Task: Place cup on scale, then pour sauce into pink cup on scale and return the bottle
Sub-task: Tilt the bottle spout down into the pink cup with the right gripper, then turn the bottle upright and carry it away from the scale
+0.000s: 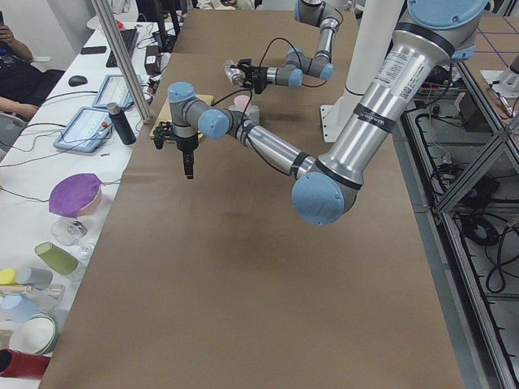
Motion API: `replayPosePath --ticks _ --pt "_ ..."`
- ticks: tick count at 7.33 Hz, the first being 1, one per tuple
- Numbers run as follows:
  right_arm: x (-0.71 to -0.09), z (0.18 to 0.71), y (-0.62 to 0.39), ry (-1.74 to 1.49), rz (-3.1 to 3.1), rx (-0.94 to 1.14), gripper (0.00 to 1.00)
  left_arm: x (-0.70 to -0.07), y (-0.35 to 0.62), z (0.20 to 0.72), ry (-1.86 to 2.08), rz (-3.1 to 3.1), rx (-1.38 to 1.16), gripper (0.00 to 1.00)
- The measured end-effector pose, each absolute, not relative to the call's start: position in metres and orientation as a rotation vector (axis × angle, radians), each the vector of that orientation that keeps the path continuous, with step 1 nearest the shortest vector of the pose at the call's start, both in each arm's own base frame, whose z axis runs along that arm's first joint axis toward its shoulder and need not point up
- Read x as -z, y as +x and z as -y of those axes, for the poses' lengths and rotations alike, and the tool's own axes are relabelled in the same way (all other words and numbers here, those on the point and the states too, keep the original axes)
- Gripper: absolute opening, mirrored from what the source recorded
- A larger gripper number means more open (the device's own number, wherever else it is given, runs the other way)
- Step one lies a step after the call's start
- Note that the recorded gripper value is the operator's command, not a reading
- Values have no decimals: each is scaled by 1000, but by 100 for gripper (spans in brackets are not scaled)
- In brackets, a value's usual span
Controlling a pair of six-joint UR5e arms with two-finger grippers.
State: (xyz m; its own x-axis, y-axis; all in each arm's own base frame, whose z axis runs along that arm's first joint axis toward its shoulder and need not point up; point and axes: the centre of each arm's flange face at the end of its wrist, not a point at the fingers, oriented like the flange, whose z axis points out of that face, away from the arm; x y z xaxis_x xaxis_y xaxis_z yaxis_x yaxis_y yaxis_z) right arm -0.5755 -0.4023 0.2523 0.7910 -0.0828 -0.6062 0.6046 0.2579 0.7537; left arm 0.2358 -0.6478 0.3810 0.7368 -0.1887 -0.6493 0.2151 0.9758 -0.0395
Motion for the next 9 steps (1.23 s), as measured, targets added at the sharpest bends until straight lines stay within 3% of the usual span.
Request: replayPosePath --ticks 6,9 --pt "-235 422 -485 1180 120 196 0 -377 236 649 45 -713 221 99" --pt "-268 423 -447 1105 417 -43 0 -374 236 649 46 -714 222 99"
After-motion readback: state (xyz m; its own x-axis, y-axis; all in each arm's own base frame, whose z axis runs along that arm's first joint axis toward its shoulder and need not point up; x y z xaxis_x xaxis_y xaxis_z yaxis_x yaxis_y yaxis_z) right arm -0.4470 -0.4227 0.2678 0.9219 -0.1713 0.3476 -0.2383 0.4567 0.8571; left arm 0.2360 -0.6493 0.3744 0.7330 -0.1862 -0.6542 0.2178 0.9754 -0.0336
